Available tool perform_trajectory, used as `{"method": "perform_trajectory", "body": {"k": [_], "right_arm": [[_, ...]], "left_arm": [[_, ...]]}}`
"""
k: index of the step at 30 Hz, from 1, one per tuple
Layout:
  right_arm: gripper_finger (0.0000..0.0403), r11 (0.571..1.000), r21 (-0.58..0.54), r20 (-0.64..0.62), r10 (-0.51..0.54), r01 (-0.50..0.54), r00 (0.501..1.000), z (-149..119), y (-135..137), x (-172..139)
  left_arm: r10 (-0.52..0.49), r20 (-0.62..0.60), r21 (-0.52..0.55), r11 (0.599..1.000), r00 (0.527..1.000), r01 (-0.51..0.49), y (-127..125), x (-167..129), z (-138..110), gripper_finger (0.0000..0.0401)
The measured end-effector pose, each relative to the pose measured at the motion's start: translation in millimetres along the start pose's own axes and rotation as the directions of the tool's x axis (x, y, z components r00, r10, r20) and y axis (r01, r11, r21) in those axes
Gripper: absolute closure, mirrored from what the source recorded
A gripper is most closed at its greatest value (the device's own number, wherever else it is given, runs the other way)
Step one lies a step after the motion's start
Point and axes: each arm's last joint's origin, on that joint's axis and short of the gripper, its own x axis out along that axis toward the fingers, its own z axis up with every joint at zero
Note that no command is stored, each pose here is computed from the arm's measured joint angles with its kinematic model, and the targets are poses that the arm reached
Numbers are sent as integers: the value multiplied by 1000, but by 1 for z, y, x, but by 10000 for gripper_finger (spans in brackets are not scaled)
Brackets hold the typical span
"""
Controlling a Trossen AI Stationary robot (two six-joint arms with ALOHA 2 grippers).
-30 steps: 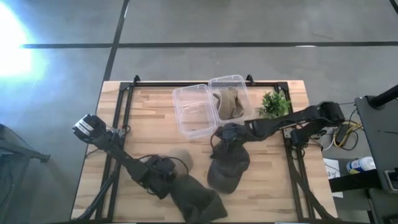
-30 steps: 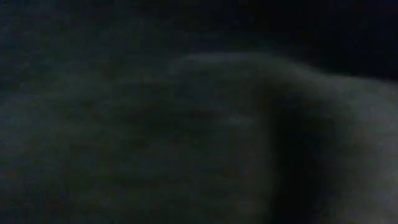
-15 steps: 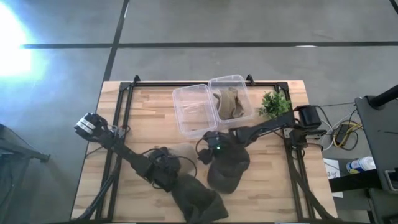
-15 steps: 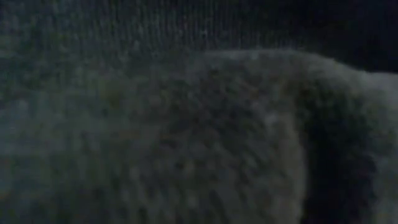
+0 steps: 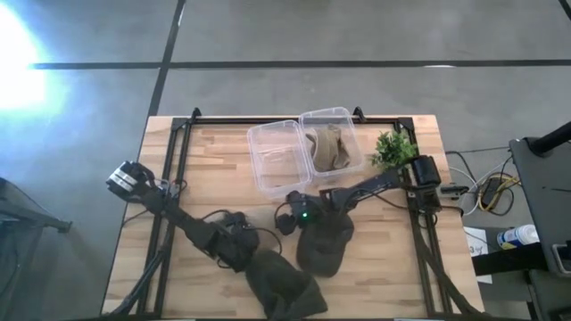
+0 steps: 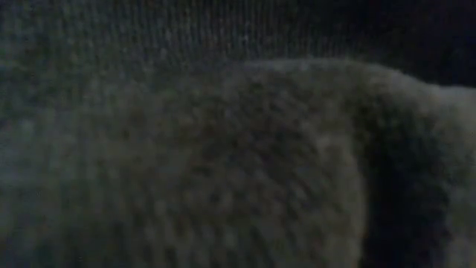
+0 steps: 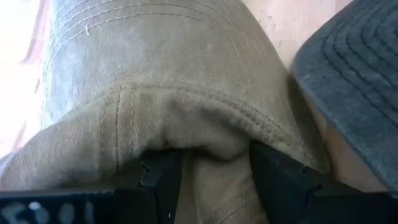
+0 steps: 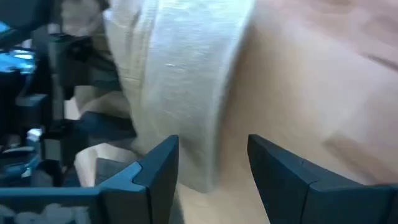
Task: Pick & Place hat
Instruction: Put the brown cap into the right transparent bin
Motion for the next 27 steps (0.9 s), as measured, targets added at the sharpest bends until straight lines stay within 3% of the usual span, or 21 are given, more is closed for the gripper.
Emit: {"method": "perform_trajectory", "body": {"k": [4, 9, 15, 22, 27], "right_arm": [[216, 999, 8, -2, 47, -47, 999, 0, 0, 6], [222, 991, -80, -4, 103, -103, 995, 2, 7, 3], [277, 971, -189, 15, 153, -147, 988, 7, 27, -21], [383, 935, -306, 36, 199, -178, 979, 12, 44, -45], [388, 857, -479, 66, 250, -189, 966, 17, 60, -73]], "left_arm": [[-1, 2, -6, 1000, 1000, 1, 3, 2, 2, 218], [1, 10, 30, 1000, 1000, -2, 4, 3, 11, 218], [11, 34, 44, 999, 999, -13, 1, -9, 29, 218], [68, 91, 33, 997, 994, -72, 4, -55, 66, 218], [121, 114, -59, 992, 986, -114, 17, -112, 96, 218]]}}
